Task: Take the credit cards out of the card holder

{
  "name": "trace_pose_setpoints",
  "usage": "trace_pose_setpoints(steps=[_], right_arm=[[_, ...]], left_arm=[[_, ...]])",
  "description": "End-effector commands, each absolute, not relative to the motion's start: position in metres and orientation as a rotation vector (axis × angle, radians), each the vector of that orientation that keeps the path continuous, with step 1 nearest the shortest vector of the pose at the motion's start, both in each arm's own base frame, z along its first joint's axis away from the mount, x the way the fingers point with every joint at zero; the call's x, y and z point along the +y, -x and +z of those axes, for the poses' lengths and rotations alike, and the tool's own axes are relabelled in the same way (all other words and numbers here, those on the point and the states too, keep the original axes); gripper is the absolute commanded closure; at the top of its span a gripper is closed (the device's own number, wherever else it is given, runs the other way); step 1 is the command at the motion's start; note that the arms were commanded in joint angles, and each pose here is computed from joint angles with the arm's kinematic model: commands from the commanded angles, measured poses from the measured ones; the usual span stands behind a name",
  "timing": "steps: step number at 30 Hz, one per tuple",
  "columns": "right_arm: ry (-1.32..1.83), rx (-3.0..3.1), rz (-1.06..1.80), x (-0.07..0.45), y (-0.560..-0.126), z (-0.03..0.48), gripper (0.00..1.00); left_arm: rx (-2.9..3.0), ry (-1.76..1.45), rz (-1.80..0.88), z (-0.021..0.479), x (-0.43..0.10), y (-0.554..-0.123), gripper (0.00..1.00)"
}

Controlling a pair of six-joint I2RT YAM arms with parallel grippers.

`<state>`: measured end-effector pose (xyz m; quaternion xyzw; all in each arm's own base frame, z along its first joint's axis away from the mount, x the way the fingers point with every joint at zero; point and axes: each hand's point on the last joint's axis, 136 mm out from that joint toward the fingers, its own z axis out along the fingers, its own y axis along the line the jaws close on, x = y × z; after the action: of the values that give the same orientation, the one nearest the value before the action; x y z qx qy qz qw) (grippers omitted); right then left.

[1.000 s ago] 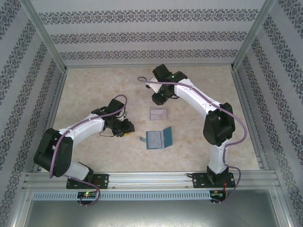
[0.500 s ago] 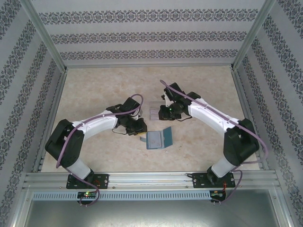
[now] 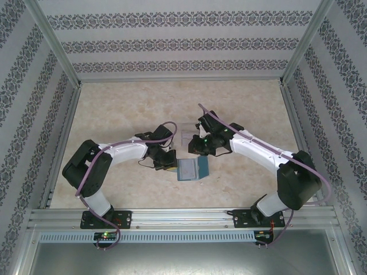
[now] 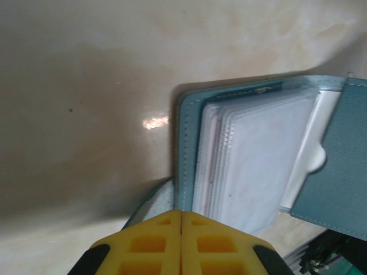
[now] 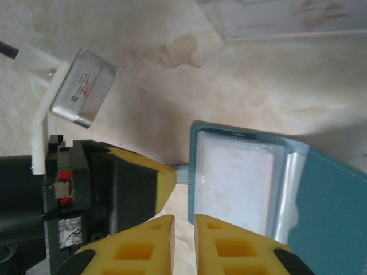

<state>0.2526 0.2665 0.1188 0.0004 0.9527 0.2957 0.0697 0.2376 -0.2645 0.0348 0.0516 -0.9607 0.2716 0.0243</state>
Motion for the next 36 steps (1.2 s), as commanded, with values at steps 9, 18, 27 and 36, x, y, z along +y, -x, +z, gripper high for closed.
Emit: trace_pose_setpoints(steps=[9,18,27,36], right_arm=[[0.039,3.007,0.766,0.282,-0.234,0.079,0.80],[0.062,3.086,0.542,0.286,-0.226,0.053,0.76],[0.074,3.128,0.380,0.282,-0.222,0.037,0.71],[0.087,3.141,0.302,0.277,-0.220,0.030,0.67]], left_arm=[[-2.982,-0.150,0.782,0.016,-0.257,-0.232,0.94],[-2.975,-0.159,0.808,0.013,-0.258,-0.231,0.94],[-2.968,-0.157,0.823,0.014,-0.258,-0.231,0.95],[-2.963,-0.157,0.831,0.014,-0.259,-0.231,0.95]])
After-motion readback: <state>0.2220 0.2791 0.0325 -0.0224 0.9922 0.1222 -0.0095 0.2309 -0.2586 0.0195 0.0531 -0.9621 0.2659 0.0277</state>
